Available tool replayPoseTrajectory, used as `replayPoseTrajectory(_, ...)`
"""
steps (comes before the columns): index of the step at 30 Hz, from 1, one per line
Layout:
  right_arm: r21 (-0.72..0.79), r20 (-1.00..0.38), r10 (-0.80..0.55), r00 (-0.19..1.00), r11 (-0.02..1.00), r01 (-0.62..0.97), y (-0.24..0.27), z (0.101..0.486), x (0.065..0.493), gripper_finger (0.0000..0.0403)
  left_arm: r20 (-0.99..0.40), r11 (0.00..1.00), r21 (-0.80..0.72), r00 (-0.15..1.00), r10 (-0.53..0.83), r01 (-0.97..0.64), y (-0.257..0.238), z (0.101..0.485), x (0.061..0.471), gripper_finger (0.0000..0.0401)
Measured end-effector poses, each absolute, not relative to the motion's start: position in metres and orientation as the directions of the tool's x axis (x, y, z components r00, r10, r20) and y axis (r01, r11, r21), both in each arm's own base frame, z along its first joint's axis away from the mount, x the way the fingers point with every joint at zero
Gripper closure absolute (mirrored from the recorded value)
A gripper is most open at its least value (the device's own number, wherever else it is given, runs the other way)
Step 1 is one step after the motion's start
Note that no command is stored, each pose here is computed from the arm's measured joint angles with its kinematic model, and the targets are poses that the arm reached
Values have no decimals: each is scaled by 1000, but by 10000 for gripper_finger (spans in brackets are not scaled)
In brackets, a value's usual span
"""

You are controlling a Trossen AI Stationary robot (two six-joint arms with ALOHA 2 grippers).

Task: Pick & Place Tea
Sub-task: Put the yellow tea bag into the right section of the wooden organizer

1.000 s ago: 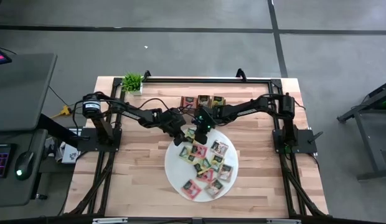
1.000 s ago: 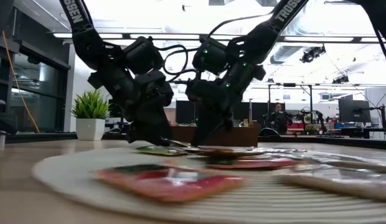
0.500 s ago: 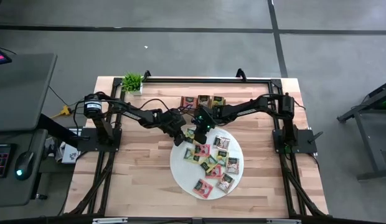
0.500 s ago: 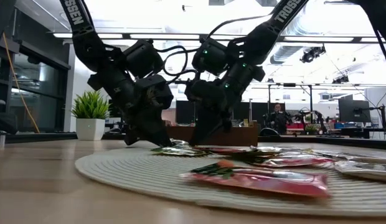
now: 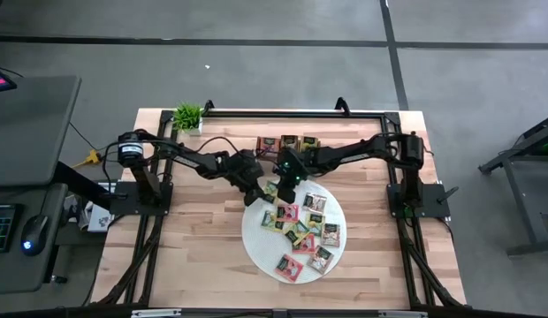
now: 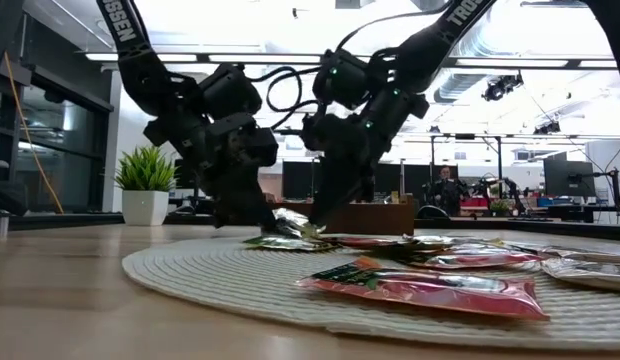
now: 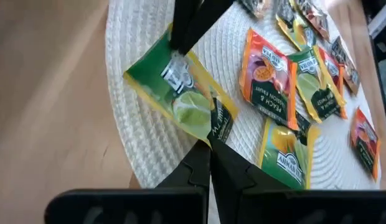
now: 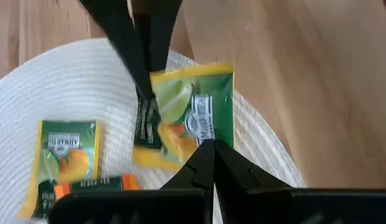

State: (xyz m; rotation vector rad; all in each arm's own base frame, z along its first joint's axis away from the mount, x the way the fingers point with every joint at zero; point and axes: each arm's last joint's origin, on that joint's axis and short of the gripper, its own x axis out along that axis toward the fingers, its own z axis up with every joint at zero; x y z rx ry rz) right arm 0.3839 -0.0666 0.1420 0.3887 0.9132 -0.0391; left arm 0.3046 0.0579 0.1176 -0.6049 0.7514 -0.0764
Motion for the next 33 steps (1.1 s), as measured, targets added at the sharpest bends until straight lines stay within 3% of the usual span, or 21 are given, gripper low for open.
replayPoseTrajectory(9,324,-740,142,657,932,164,-65,172,377,403,-560,895,-446,781,-278,-1,73,143,296,401)
replayPoseTrajectory(20,273,-584,69,809,955,116,-79,265,338,403,-682,944,-267,654,-327,193,78,168,294,401)
replayPoseTrajectory(26,224,-523,-32,852,959,173,-89,295,318,403,-781,968,-14,602,-166,250,88,209,309,401)
replayPoseTrajectory(33,223,-547,-48,836,954,201,-88,297,311,403,-843,930,192,538,-8,313,95,257,316,401)
